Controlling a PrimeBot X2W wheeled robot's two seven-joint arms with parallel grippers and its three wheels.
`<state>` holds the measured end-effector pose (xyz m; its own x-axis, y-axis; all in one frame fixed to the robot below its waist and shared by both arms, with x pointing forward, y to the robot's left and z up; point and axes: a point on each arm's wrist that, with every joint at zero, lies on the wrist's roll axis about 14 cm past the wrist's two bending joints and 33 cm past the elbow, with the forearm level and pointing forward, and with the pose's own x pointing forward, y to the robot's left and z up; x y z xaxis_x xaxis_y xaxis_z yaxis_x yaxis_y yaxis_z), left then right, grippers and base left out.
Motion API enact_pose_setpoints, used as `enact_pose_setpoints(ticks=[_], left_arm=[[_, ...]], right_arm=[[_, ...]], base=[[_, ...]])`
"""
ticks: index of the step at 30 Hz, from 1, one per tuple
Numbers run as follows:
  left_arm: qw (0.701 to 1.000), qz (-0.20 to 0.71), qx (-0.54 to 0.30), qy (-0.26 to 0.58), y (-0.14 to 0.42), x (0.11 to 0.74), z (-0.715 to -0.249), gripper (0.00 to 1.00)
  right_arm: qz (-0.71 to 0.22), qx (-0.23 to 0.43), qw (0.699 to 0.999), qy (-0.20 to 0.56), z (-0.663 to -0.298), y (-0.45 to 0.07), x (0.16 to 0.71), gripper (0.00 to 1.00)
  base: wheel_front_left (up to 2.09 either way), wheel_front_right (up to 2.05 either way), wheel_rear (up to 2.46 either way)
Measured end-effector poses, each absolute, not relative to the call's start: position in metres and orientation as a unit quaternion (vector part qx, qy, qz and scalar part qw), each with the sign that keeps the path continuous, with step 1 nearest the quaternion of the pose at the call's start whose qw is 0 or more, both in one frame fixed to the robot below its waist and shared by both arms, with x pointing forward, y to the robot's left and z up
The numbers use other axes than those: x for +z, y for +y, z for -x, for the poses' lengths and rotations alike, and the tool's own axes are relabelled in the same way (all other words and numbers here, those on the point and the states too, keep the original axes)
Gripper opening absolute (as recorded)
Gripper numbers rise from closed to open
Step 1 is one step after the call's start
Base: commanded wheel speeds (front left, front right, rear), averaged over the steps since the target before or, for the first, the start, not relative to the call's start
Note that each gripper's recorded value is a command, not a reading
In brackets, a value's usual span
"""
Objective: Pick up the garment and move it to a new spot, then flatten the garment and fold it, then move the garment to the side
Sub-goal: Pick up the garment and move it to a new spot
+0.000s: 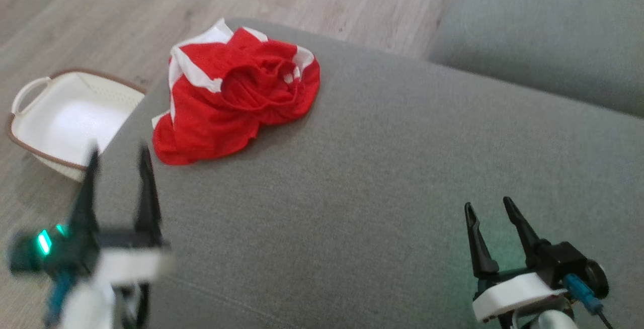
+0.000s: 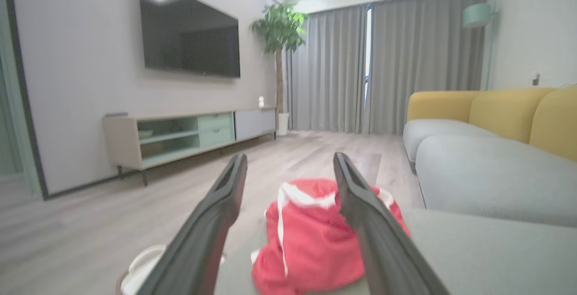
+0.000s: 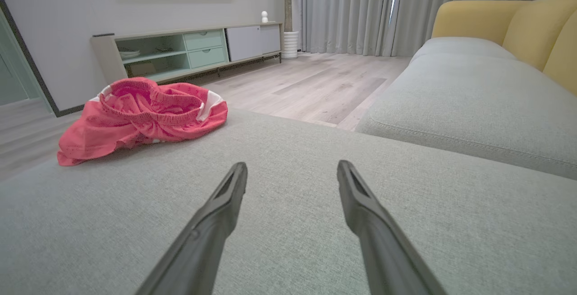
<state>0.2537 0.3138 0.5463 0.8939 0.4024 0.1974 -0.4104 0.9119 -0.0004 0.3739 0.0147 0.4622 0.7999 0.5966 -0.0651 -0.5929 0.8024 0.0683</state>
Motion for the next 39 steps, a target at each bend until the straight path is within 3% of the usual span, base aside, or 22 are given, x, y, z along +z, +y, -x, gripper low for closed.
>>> enact_pose_setpoints(ticks=[5,8,11,16,20,25,34,35,38,39], left_arm=[[0.967,-0.105,0.138,-0.185,0.322,0.634,-0.318,1.0],[0.97,-0.147,0.089,-0.174,0.314,0.659,-0.37,1.0],[0.981,-0.155,0.036,-0.112,0.295,0.658,-0.438,1.0],[0.987,-0.151,-0.019,0.048,0.279,0.595,-0.495,1.0],[0.978,-0.129,-0.009,0.161,0.292,0.545,-0.515,1.0],[0.952,-0.09,0.01,0.292,0.303,0.469,-0.508,1.0],[0.923,-0.084,0.013,0.375,0.303,0.399,-0.497,1.0],[0.922,-0.087,0.013,0.377,0.304,0.394,-0.497,0.96],[0.932,-0.093,0.025,0.35,0.311,0.395,-0.506,0.0],[0.934,-0.095,0.028,0.342,0.313,0.398,-0.509,0.0]], right_arm=[[0.003,0.306,0.951,0.048,-0.39,0.006,0.448,1.0],[0.019,0.296,0.954,0.041,-0.414,-0.005,0.444,1.0],[0.037,0.289,0.956,0.036,-0.44,-0.019,0.436,1.0],[0.052,0.276,0.958,0.059,-0.45,-0.042,0.413,1.0],[0.064,0.259,0.961,0.072,-0.457,-0.064,0.4,1.0],[0.079,0.243,0.963,0.085,-0.462,-0.087,0.386,1.0],[0.088,0.234,0.963,0.098,-0.468,-0.104,0.369,1.0],[0.088,0.234,0.963,0.098,-0.469,-0.104,0.368,1.0],[0.088,0.234,0.963,0.097,-0.471,-0.106,0.365,1.0],[0.081,0.229,0.965,0.099,-0.472,-0.107,0.364,1.0]], base=[[0.0,0.0,0.0],[0.0,0.0,0.0],[0.0,0.0,0.0],[0.0,0.0,0.0],[0.0,0.0,0.0],[0.0,0.0,0.0],[0.0,0.0,0.0],[0.0,0.0,0.0],[0.0,0.0,0.0],[0.0,0.0,0.0]])
